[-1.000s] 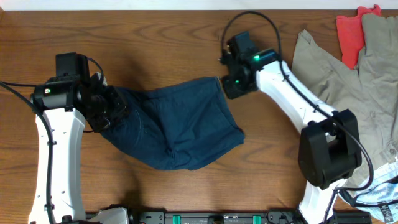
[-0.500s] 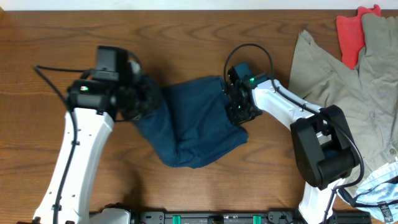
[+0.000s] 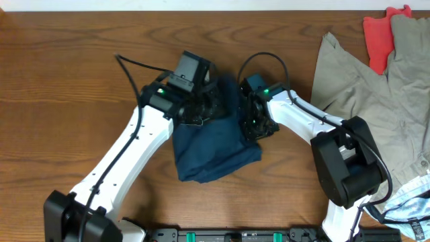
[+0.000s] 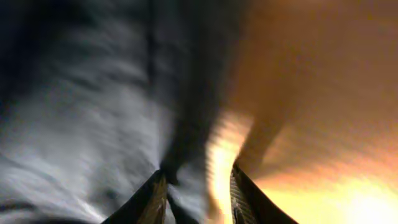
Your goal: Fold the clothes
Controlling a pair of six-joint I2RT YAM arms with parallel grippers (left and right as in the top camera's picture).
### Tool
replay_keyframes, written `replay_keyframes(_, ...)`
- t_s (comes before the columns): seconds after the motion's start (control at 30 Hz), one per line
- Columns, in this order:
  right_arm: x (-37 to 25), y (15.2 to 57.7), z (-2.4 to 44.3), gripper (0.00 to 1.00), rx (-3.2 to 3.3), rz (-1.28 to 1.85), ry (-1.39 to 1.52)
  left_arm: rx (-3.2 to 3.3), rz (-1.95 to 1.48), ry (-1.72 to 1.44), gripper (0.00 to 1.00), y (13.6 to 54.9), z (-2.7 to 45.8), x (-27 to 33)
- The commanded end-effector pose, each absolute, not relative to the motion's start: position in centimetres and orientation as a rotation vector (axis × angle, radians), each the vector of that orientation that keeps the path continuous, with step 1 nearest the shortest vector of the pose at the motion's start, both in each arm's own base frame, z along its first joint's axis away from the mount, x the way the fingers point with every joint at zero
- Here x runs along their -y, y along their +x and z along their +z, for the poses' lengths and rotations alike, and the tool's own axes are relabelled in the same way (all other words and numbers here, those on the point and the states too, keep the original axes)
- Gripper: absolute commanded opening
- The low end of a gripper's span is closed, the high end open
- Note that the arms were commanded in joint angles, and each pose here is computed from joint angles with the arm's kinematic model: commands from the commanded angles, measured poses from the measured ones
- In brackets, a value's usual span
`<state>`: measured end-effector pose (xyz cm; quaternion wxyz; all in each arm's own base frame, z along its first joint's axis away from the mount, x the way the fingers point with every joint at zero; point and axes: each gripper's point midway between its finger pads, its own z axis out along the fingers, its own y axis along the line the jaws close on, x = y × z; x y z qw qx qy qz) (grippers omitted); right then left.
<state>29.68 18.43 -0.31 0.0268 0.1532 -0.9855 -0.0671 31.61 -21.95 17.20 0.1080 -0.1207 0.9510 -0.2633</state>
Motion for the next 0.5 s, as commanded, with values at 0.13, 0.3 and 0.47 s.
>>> replay_keyframes(0.13, -8.0, 33.6, 2.9, 0.39, 3.165, 0.217, 0.108, -2.719, -0.694, -0.297, 0.38, 33.6, 18.9, 17.1)
replay_keyframes(0.3, -6.2, 35.4, 7.3, 0.4, 3.281, 0.009, -0.014, -2.753, -0.573, -0.429, 0.45, 34.0, 17.7, 12.5)
replay_keyframes(0.47, -13.9, 35.4, 13.1, 0.4, 3.281, -0.816, 0.385, -2.804, -0.413, -0.544, 0.66, 34.3, 15.0, 9.3)
